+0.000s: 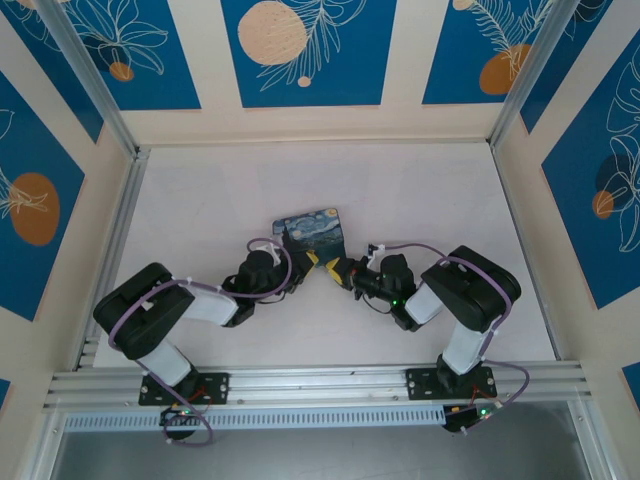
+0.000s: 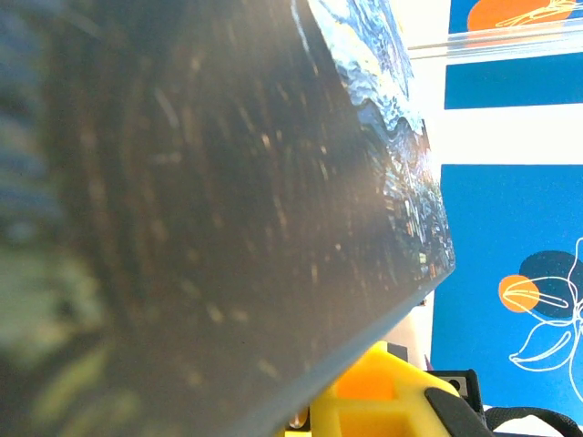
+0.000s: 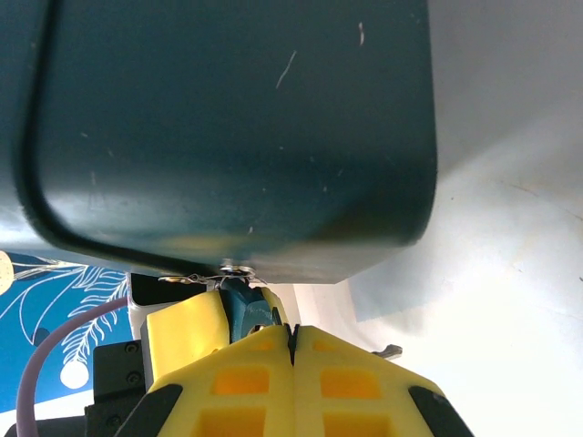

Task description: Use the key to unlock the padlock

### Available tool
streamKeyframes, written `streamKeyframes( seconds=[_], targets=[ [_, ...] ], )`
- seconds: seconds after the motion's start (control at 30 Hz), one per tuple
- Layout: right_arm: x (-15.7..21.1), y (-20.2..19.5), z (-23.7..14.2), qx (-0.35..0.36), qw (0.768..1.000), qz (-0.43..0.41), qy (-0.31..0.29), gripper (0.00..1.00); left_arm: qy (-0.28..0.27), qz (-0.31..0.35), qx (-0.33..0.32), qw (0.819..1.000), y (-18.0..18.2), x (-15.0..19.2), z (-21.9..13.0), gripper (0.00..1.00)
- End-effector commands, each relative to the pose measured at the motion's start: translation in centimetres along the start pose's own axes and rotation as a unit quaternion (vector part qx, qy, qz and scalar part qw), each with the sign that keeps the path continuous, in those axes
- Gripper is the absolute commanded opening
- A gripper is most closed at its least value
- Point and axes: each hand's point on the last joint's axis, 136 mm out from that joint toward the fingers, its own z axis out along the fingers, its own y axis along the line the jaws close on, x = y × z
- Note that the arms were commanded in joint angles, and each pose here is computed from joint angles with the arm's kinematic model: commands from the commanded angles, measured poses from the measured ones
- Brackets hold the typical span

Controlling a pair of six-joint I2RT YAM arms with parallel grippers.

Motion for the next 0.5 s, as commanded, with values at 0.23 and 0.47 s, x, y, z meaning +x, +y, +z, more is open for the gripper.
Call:
streamKeyframes(
  seconds=[0.23, 0.47],
  targets=[
    [0.2, 0.7, -0.3, -0.017, 1.0, -0.005, -0.009, 0.0, -0.01, 0.004, 0.013, 1.0, -0.8, -0.5, -0.6, 0.0],
    [0.4, -1.3, -1.7, 0.013, 1.0, -0.006, -0.021, 0.0, -0.004, -0.002, 0.016, 1.0, -1.6, -0.4, -0.6, 0.0]
  ],
)
